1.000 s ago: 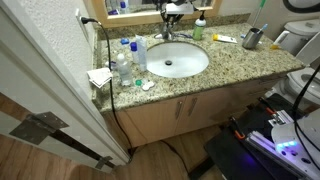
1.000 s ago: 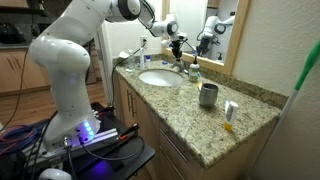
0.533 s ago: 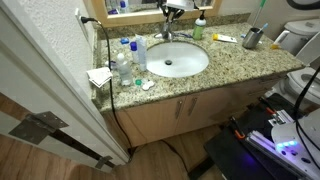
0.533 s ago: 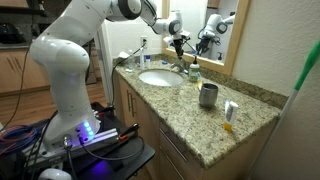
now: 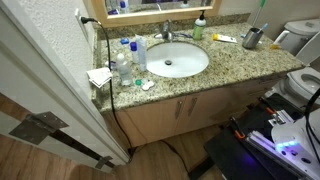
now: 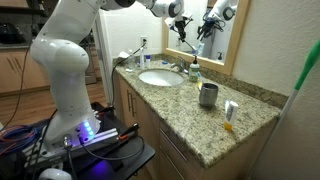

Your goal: Open the tap

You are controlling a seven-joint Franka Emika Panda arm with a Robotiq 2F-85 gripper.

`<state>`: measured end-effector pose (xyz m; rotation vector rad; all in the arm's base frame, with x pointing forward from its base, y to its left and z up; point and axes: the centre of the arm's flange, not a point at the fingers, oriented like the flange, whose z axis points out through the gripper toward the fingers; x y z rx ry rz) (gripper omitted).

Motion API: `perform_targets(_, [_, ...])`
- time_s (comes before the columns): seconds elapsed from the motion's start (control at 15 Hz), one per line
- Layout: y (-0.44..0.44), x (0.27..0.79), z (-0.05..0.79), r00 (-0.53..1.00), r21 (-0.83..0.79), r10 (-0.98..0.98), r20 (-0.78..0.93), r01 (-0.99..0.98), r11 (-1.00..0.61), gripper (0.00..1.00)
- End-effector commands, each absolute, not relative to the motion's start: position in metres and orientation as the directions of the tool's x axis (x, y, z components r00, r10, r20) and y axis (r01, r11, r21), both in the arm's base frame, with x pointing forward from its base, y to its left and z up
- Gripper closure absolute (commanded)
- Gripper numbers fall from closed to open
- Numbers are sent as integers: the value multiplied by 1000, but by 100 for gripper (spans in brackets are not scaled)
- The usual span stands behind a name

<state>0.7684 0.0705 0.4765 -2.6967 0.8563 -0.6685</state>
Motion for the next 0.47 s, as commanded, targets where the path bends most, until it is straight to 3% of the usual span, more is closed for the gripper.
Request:
perform_targets(0.0, [76,719,512,773,-279,-525,357,-448,-849,34])
perform_targets(0.27, [81,685,539,801,-184,-462,381,-424,-887,6])
perform_targets(0.33, [83,721,539,776,-235,-499,386,-441,-866,25])
perform_targets(0.4, [84,714,545,780,-220,-489,390,-437,-872,17])
